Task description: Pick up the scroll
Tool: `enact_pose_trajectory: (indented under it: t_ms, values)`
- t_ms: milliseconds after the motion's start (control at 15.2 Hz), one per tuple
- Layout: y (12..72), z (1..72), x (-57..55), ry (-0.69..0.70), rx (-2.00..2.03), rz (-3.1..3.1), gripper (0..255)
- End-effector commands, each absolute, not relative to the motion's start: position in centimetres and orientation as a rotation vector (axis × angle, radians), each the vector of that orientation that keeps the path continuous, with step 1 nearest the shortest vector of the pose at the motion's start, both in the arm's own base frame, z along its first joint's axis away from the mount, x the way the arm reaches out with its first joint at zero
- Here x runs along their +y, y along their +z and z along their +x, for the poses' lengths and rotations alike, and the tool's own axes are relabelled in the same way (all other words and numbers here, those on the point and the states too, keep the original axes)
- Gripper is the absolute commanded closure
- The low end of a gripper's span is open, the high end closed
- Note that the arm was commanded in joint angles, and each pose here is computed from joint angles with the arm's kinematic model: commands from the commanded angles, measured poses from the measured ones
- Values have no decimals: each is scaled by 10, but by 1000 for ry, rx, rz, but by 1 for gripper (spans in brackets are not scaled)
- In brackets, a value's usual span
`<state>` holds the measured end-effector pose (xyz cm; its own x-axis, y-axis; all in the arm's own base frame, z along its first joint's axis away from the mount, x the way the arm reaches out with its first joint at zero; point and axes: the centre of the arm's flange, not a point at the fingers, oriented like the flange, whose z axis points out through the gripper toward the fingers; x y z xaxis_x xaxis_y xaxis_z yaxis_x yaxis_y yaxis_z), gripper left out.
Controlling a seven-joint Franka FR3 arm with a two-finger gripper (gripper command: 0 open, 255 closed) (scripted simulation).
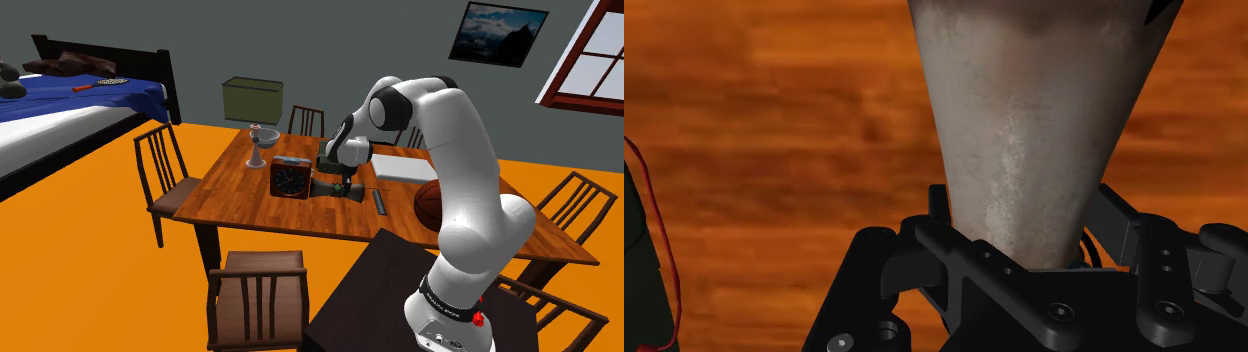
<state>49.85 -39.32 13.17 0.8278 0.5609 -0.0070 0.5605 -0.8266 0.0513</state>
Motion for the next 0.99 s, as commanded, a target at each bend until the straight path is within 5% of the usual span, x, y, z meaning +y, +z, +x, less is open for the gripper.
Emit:
enact_pose_trajectory:
  t_ms: [0,924]
  values:
    - [131,499,-393,13,908,2954,255]
    - [200,498,-393,13,908,2954,255]
